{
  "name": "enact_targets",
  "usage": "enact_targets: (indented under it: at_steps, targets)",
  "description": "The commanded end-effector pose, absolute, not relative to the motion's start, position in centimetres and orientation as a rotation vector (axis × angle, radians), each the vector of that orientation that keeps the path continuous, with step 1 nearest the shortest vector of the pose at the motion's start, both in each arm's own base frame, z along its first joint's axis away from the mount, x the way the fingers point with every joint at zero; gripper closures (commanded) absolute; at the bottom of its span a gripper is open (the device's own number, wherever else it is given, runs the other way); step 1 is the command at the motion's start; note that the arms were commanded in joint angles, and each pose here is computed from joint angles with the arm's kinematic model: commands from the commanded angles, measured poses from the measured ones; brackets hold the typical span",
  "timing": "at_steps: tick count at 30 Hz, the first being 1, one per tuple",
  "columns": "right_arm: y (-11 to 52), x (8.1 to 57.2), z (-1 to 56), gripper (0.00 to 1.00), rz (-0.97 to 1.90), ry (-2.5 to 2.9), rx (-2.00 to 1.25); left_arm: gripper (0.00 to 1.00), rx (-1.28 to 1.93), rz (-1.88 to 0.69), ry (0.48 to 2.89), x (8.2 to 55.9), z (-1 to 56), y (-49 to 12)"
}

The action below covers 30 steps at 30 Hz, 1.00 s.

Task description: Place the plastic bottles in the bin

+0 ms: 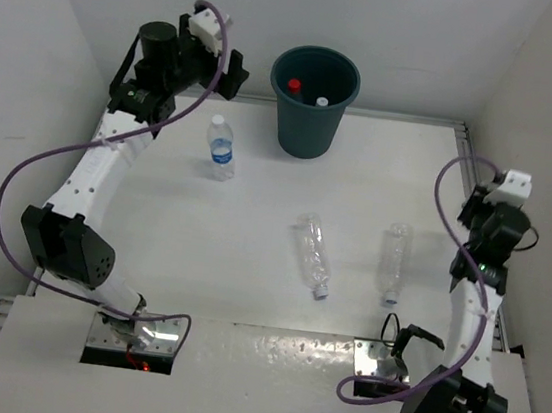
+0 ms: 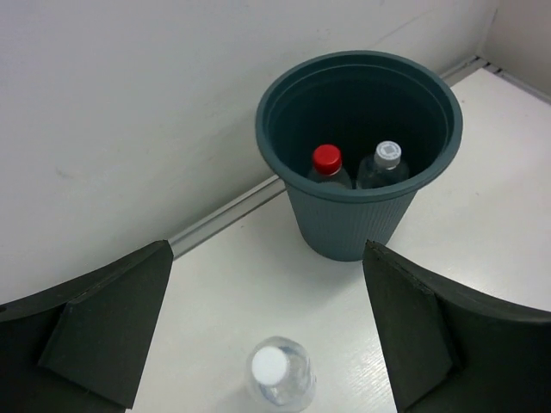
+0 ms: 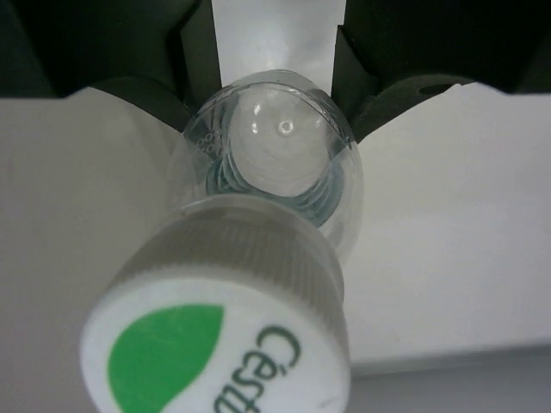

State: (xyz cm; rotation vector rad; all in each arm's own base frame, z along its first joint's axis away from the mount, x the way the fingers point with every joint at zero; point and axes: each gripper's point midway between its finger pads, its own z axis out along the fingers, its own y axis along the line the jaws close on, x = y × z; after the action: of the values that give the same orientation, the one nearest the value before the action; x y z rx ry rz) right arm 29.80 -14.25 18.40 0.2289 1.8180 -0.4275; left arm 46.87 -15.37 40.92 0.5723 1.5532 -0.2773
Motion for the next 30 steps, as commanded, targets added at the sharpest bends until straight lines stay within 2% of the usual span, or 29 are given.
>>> enact_targets:
  at_steps: [1,3,5,7,8,9,10,11,12,13,14,15,18,21,22,24,27,29,30]
  targets:
    - [-10.9,34.4,29.4,0.75,-0.185,1.588,0.168,0.00,0.475,-0.375,1.519,45.1,44.2,-12.9]
    - [-9.0,37.0,32.4,0.75,-0.066,1.563,0.124,0.00,0.459,-0.403,1.536,44.3,43.7,-12.0]
    - [-5.2,39.4,38.2,0.75,0.085,1.476,0.037,0.00,0.419,-0.412,1.544,44.2,43.1,-10.3]
    - [-3.6,42.9,40.1,0.75,0.162,1.473,0.018,0.00,0.389,-0.406,1.563,43.7,41.8,-8.7]
    - [-0.3,43.7,43.5,0.75,0.224,1.418,-0.048,0.00,0.376,-0.412,1.577,43.4,41.3,-8.3]
    - [0.2,47.2,40.5,0.75,0.259,1.499,-0.039,0.00,0.385,-0.420,1.569,42.8,41.3,-8.0]
    - [3.4,47.5,46.2,0.75,0.305,1.391,-0.102,0.00,0.367,-0.421,1.607,42.7,39.4,-7.2]
    - [4.4,48.5,46.7,0.75,0.328,1.385,-0.114,0.00,0.363,-0.424,1.618,42.3,38.9,-6.8]
    - [5.1,49.4,46.9,0.75,0.342,1.382,-0.125,0.00,0.370,-0.434,1.619,41.9,38.4,-6.7]
    - [7.4,52.5,45.6,0.75,0.377,1.405,-0.151,0.00,0.359,-0.429,1.627,41.2,37.4,-6.0]
    - [9.2,52.8,47.6,0.76,0.392,1.357,-0.188,0.00,0.358,-0.432,1.629,40.7,36.9,-5.9]
    - [10.1,55.8,45.6,0.76,0.390,1.382,-0.205,0.00,0.364,-0.435,1.646,40.2,35.5,-5.7]
    - [13.5,58.2,46.1,0.77,0.406,1.350,-0.236,0.00,0.384,-0.410,1.641,38.5,34.6,-5.1]
    - [15.4,61.5,43.5,0.79,0.391,1.360,-0.243,0.00,0.397,-0.386,1.665,37.2,33.2,-4.4]
    - [16.0,63.2,40.8,0.79,0.390,1.390,-0.244,0.00,0.386,-0.383,1.677,36.9,32.5,-4.2]
    - [16.9,63.9,40.0,0.79,0.380,1.377,-0.261,0.00,0.394,-0.379,1.689,36.4,31.7,-4.2]
    - [18.6,66.0,35.1,0.71,0.376,1.428,-0.281,0.00,0.434,-0.379,1.708,35.3,30.2,-4.3]
    - [18.9,66.2,34.5,0.55,0.365,1.435,-0.282,0.00,0.464,-0.385,1.719,35.1,29.2,-4.7]
    - [19.5,66.0,34.4,0.37,0.366,1.437,-0.287,0.00,0.475,-0.360,1.717,35.3,29.1,-4.6]
